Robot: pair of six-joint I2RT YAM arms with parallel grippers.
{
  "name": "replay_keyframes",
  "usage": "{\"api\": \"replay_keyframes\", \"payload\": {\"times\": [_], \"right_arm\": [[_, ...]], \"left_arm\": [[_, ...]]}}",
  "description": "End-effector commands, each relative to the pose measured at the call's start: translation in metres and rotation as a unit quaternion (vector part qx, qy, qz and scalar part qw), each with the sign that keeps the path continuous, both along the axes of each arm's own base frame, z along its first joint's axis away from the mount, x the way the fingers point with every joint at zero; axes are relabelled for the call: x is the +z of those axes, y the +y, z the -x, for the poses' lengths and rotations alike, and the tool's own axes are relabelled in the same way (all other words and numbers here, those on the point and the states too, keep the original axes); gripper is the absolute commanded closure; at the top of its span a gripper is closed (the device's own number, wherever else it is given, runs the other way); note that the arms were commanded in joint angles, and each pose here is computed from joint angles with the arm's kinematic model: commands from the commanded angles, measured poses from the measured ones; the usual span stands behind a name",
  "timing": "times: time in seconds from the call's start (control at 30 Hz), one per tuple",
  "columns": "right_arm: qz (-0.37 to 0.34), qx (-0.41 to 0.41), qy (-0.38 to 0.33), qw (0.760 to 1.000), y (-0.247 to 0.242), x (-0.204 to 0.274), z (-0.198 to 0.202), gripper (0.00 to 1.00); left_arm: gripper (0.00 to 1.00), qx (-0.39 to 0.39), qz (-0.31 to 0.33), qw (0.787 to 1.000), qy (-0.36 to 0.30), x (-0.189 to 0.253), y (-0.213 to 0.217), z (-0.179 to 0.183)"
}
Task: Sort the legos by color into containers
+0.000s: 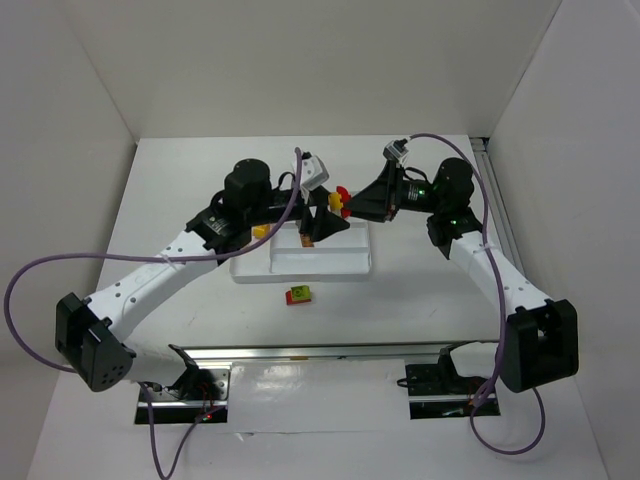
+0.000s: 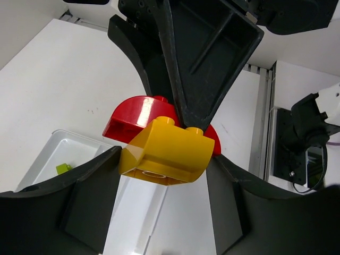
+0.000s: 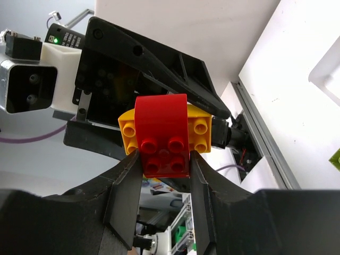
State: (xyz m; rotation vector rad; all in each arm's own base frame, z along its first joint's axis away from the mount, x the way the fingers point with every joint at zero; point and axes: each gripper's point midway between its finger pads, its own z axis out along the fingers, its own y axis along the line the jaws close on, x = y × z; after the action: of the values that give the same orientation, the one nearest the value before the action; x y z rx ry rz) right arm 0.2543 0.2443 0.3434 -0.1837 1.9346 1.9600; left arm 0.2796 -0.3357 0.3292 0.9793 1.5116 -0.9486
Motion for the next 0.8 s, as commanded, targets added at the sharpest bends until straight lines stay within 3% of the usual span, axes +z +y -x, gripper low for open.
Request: {"api": "replay_keyframes", "payload": {"times": [0.0, 0.1, 0.2, 0.37, 0.77], "right_arm": [[-0.003, 0.014, -0.015, 1.000, 0.000, 0.002, 0.006, 0.76], [0.000, 0.013, -0.012, 1.000, -0.002, -0.001, 0.005, 0.76], [0.002, 0.013, -0.011, 1.000, -0.002, -0.002, 0.005, 0.76], [0.010, 0.022, -0.005, 1.000, -0.003, -0.006, 0.008, 0.76], [0.013, 0.022, -0.009, 1.000, -0.003, -0.002, 0.009, 0.76]], "left_arm": [[0.27, 0.002, 0.024, 0.996, -0.084, 0.044, 0.003, -0.001], [0.27, -0.013, 0.017, 0.994, -0.106, 0.050, 0.008, 0.009], [0.19, -0.026, 0.012, 0.991, -0.128, 0.051, 0.013, 0.017], [0.16, -0.019, 0.017, 0.981, -0.193, 0.059, 0.025, 0.025], [0.20, -0.051, 0.003, 0.982, -0.184, 0.047, 0.016, 0.027]]}}
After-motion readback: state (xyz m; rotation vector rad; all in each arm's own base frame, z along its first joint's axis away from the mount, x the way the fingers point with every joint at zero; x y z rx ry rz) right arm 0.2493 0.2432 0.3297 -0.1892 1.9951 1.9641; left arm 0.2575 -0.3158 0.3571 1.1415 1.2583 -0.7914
